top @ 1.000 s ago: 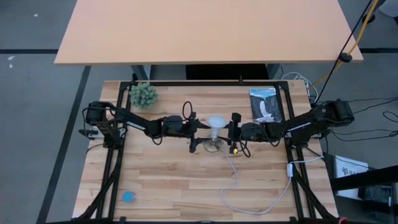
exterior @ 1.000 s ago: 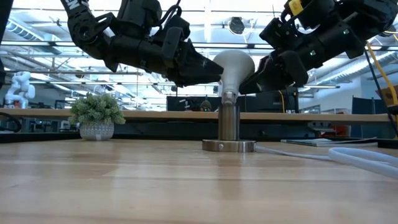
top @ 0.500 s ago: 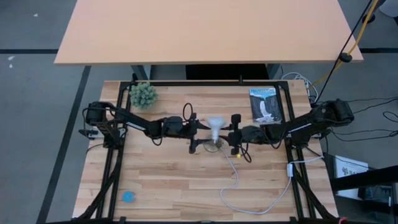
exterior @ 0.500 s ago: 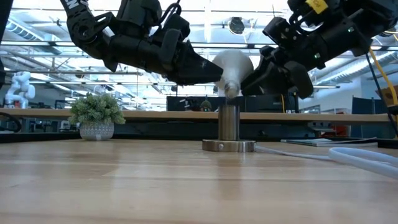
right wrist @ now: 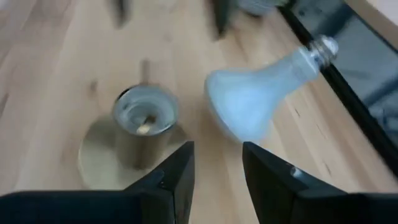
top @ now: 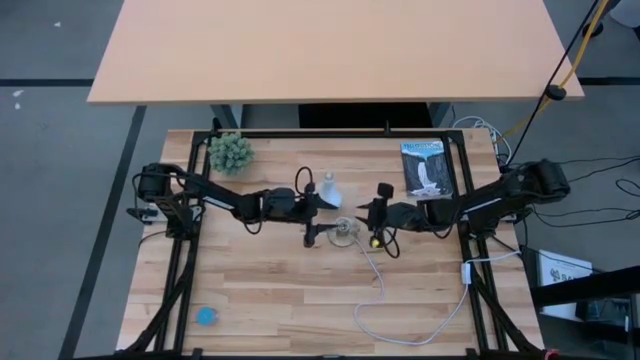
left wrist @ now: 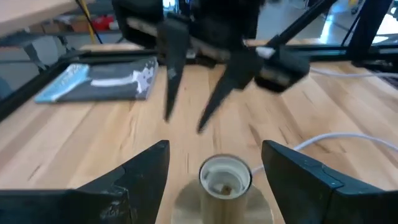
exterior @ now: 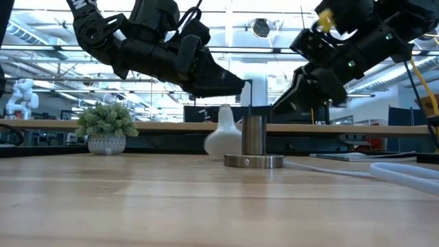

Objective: Screw lightbulb
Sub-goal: Insert the white light bulb into the gold lamp

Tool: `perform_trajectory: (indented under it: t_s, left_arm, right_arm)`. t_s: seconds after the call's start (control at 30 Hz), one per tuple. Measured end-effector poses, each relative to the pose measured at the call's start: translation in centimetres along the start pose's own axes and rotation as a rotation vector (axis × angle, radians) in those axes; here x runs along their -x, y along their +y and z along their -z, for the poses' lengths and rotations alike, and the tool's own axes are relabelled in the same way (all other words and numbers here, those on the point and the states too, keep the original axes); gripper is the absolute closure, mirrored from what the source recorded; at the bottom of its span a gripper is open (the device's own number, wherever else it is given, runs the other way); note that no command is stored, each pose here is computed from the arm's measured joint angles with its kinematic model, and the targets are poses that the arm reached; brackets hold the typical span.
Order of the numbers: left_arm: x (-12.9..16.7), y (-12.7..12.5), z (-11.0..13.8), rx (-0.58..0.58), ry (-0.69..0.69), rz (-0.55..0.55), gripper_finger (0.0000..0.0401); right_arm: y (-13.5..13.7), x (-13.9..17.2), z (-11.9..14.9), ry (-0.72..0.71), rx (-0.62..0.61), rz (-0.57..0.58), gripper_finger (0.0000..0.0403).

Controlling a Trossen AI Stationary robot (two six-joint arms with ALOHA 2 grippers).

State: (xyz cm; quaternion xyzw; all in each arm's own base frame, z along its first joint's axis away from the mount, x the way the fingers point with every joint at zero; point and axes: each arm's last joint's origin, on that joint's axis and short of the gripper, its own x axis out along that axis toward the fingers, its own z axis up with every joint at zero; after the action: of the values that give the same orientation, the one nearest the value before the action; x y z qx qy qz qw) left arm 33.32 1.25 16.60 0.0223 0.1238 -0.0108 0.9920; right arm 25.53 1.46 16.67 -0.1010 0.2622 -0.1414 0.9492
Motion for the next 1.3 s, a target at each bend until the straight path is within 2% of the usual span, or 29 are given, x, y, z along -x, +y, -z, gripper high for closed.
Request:
perform_trajectory:
  t_s: [0.17,0.37,0.57,0.77,0.97,1.17,1.3]
  left_arm:
    - [0.7,1.2,-0.5,0.036,0.023,-0.075,0.0142]
    - [4.0,2.7,-0.6,0.103,-0.006,-0.157,0.0142]
    - [7.9,2.3,1.2,0.217,-0.003,-0.286,0.0142]
    - [9.5,1.9,3.0,0.319,0.013,-0.381,0.0142]
    - [9.5,2.0,3.1,0.323,0.012,-0.391,0.0142]
    - [9.5,2.0,3.1,0.298,0.021,-0.391,0.0142]
    - [9.5,2.0,3.1,0.291,0.023,-0.391,0.0142]
  right_arm:
    - [-1.4,0.5,-1.0,-0.025,-0.263,-0.003,0.0277]
    - [-2.9,0.7,-4.9,0.073,-0.277,-0.031,0.0277]
    - [-5.3,0.2,-9.3,0.159,-0.298,0.002,0.0277]
    - [-7.3,-3.7,-11.8,0.285,-0.363,-0.031,0.0272]
    - [-8.8,-8.9,-12.0,0.438,-0.417,-0.008,0.0224]
    - [-9.4,-12.6,-11.2,0.444,-0.400,0.004,0.0165]
    - [-9.6,-13.9,-10.9,0.399,-0.392,0.006,0.0142]
